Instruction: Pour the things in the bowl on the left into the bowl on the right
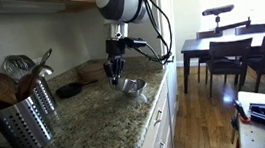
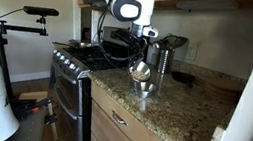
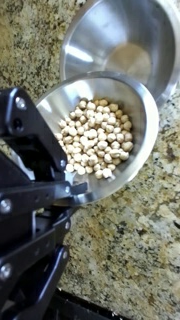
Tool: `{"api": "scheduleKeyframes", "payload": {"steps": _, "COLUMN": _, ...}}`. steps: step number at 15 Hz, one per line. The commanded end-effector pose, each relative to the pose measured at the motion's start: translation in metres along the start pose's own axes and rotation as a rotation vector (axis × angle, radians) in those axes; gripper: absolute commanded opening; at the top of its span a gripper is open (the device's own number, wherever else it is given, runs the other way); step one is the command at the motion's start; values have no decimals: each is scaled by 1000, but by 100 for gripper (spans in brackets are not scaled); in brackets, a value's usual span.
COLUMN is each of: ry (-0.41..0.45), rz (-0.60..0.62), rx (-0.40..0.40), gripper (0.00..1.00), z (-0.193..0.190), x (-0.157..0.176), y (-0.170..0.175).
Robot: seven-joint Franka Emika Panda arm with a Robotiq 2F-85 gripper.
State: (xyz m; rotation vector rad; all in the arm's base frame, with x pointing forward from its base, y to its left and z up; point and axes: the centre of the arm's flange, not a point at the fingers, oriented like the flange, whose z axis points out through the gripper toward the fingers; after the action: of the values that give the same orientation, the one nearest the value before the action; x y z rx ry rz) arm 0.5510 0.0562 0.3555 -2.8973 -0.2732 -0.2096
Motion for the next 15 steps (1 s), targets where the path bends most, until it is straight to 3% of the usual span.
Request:
{"api": "scheduleKeyframes", "payload": {"steps": 1, "ry": 29, "rz": -17, "rx": 16, "gripper": 8, "z": -3, "x": 10, "y": 10}}
{"api": "scheduleKeyframes", "payload": {"steps": 15, "ry": 57, "rz": -19, "rx": 1, "gripper": 8, "z": -12, "x": 15, "y": -2}}
